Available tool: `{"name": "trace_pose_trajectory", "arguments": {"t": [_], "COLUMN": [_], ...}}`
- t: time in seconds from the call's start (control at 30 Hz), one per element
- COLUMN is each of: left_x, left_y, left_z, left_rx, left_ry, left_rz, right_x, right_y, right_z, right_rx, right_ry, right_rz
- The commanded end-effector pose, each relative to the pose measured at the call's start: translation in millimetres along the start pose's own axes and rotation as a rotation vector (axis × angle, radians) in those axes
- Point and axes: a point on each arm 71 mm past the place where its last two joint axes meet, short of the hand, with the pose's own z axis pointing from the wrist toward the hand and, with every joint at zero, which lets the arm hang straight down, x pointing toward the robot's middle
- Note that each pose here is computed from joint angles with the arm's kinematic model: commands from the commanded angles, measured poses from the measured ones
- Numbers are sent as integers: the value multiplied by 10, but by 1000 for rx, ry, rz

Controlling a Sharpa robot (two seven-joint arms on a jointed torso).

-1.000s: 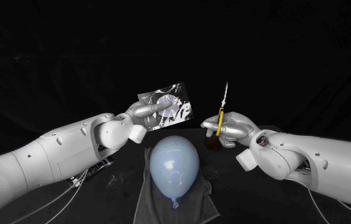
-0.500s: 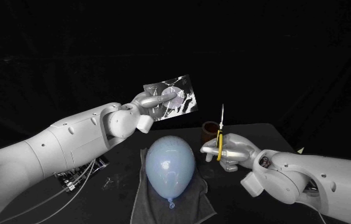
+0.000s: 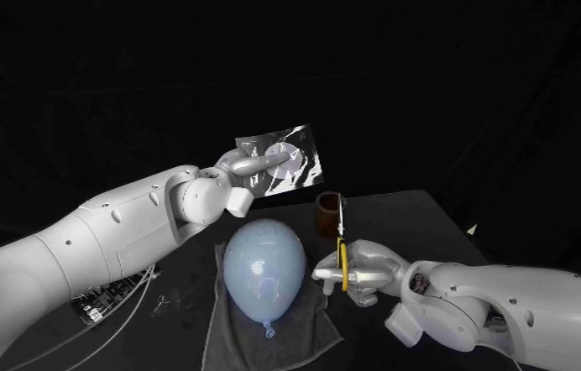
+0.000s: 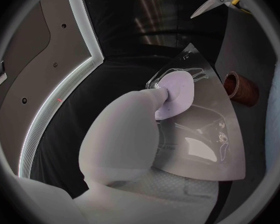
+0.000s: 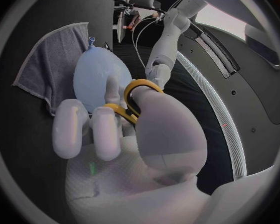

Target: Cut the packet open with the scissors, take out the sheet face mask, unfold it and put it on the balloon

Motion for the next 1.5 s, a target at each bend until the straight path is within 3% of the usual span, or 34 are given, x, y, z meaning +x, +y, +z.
{"name": "trace_pose_trajectory", "arguments": {"t": [0.03, 0.5, 1.03, 1.5], "left_x": [37, 192, 212, 147], "left_y": [30, 162, 236, 253], "left_z": [30, 80, 61, 41], "left_rx": [-37, -62, -77, -82], "left_ry": [-17, 20, 19, -14], "left_rz": [50, 120, 126, 64], "right_x": [50, 155, 162, 197], "right_y": [-27, -156, -156, -145], "right_z": [-23, -78, -107, -145], "right_rx": [12, 59, 45, 16], "right_ry": [27, 59, 75, 234], "right_rz": [-27, 37, 52, 273]}}
